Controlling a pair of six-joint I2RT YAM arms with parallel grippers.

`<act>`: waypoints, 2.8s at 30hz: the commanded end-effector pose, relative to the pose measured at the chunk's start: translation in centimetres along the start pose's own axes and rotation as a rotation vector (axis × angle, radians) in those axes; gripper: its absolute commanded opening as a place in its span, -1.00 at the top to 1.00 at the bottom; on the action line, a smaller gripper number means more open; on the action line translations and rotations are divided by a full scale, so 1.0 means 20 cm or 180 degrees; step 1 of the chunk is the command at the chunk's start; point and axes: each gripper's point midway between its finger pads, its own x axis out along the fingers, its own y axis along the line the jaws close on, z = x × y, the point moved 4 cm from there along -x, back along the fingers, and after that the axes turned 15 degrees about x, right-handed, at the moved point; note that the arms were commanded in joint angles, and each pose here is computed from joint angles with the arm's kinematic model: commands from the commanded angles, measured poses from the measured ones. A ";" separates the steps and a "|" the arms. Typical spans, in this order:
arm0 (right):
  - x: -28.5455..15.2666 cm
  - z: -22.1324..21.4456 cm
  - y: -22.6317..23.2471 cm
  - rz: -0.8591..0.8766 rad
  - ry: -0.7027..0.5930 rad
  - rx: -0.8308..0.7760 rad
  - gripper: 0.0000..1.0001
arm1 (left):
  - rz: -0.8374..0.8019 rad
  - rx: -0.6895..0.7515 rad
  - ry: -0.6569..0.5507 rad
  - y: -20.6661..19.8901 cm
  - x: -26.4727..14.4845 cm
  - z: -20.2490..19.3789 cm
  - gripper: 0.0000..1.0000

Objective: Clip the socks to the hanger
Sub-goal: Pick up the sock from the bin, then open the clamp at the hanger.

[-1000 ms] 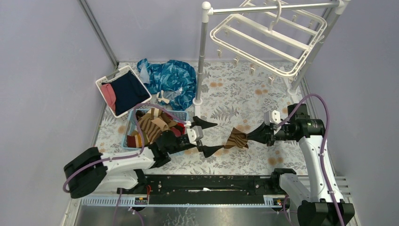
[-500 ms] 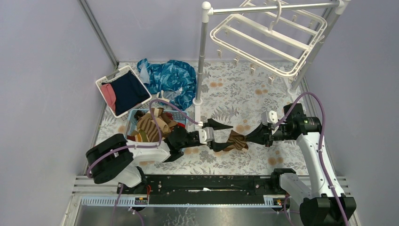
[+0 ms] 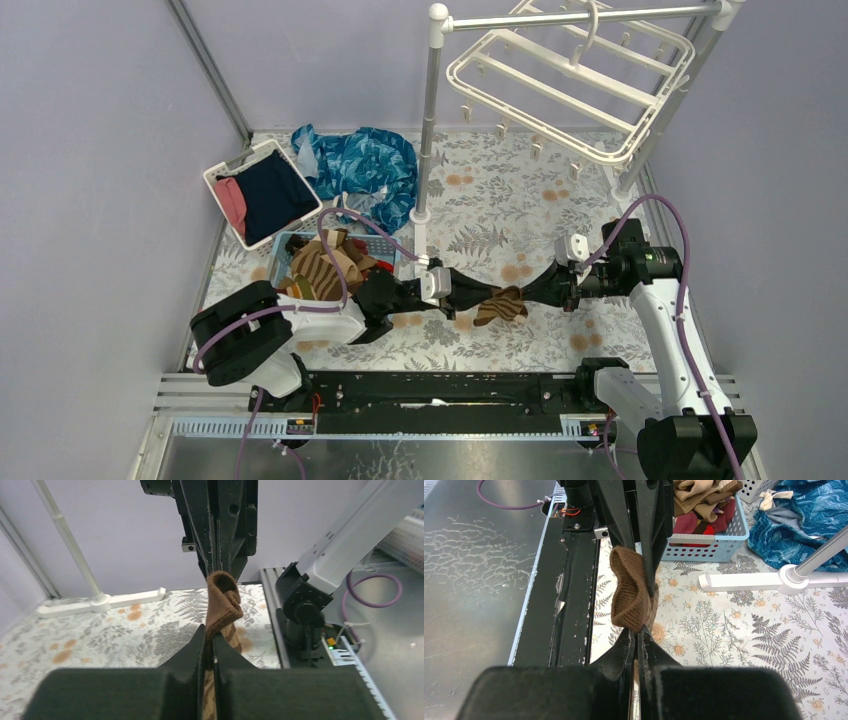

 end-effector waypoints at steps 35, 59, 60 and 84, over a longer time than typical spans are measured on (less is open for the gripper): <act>-0.44 0.65 -0.02 -0.2293 -0.0134 0.0433 -0.94 | -0.0244 -0.2067 -0.0295 0.34 -0.02 0.26 1.00; -0.34 0.49 0.05 -0.2270 -0.1384 -0.0628 -0.99 | -0.0045 -0.1562 0.0375 0.13 -0.04 0.29 1.00; -0.34 0.50 0.03 -0.2208 -0.1377 -0.0428 -0.99 | -0.0034 -0.1530 0.0384 0.13 -0.05 0.29 1.00; -0.49 0.77 -0.19 -0.2296 -0.1980 -0.1063 -0.99 | 0.0237 -0.0995 0.0395 0.20 -0.09 0.27 1.00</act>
